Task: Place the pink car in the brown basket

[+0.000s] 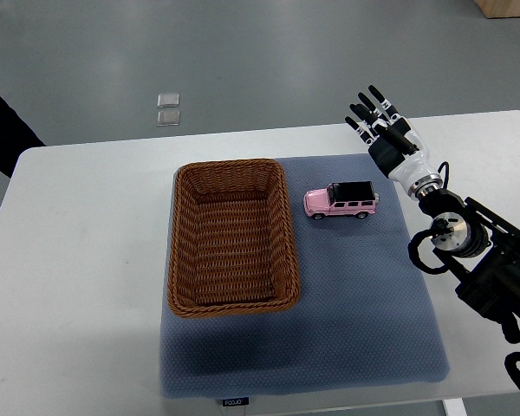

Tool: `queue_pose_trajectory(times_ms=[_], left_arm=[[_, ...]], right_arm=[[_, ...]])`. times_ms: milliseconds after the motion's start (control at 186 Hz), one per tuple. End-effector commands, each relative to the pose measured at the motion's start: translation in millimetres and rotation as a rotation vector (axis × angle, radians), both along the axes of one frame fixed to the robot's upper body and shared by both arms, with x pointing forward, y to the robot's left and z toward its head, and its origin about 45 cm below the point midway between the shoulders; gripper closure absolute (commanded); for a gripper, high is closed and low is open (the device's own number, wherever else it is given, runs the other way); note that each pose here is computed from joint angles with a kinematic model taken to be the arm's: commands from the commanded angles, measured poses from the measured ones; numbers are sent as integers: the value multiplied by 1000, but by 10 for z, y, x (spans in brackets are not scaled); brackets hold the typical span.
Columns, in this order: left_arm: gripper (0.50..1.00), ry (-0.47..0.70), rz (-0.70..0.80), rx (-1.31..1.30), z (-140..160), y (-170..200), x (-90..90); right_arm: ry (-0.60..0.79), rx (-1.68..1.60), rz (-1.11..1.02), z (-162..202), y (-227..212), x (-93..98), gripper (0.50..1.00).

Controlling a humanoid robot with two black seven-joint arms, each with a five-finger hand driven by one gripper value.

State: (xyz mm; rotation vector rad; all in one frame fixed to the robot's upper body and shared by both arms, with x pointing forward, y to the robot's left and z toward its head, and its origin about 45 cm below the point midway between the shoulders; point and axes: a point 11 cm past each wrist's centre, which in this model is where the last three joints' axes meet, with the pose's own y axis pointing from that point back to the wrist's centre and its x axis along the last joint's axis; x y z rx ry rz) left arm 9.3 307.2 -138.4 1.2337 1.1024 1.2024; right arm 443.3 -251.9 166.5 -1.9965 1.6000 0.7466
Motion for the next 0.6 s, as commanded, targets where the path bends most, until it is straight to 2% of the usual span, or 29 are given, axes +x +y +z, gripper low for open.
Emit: queue_pose_trajectory(times_ms=[0,172,290,349,516,597], left_arm=[[500,0,0,0,0,0,1],[500,0,-1,-3,0,-11,0],[500,0,0,-5,0,-16,1],[500,0,0,-3,0,-11,1],[500,-1,2,-3,0,-11,2],[500,-4,1,-5,0,-17,13]], right_arm=[[1,1,0,-6,3,-4,589],[-9,-26,14,15,11,5,589],[-63,-153,97,151,149,71,589],[-108,-331,208,225,258,94,589],[-246,-897,495,502,182,153,589],[-317,-1162,646,588,222,108,589]])
